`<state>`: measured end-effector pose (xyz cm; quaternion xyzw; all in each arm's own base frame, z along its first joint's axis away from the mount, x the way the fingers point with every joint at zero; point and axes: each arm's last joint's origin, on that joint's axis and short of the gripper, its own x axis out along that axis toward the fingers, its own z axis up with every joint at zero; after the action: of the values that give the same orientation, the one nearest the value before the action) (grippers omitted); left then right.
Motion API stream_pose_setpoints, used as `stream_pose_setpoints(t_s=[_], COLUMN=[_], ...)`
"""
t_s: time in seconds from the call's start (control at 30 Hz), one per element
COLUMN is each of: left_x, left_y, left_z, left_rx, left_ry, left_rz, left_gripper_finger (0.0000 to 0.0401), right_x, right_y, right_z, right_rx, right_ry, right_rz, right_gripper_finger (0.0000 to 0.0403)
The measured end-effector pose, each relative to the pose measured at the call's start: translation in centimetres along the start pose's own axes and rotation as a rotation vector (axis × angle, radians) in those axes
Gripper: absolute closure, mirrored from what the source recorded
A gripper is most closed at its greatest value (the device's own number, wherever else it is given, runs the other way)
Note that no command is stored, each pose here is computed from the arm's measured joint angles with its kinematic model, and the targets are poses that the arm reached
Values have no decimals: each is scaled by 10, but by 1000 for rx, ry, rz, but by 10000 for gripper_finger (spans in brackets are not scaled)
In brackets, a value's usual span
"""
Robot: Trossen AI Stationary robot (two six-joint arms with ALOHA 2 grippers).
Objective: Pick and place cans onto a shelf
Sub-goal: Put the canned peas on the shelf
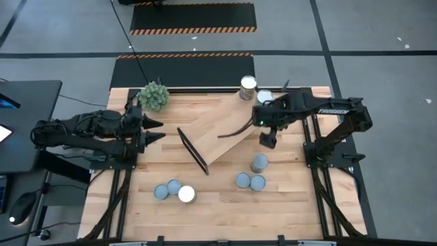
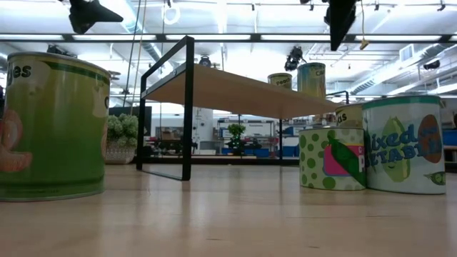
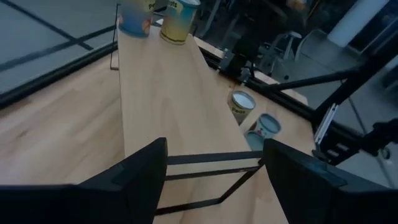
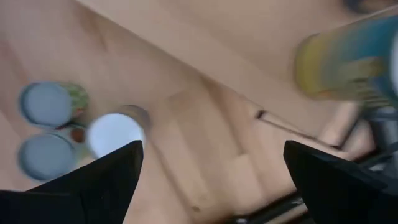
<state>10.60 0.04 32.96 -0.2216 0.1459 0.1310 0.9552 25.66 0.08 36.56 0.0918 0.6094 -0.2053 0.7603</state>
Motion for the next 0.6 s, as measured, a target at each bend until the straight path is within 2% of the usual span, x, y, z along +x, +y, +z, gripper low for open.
stream_pose_setpoints(t_s=[0.27, 0.6], left_x=[0, 0], left_y=[0, 1], left_z=[0, -2], left_rx=[-103, -100], left_ry=[11, 33], left_rz=[-14, -6], left_gripper_finger=[131, 131], right_x=[39, 77], right_y=[38, 57], right_z=[-8, -24], right_rx=[89, 169], right_ry=[-10, 17], right_rz=[105, 112], right_gripper_finger=[4, 4])
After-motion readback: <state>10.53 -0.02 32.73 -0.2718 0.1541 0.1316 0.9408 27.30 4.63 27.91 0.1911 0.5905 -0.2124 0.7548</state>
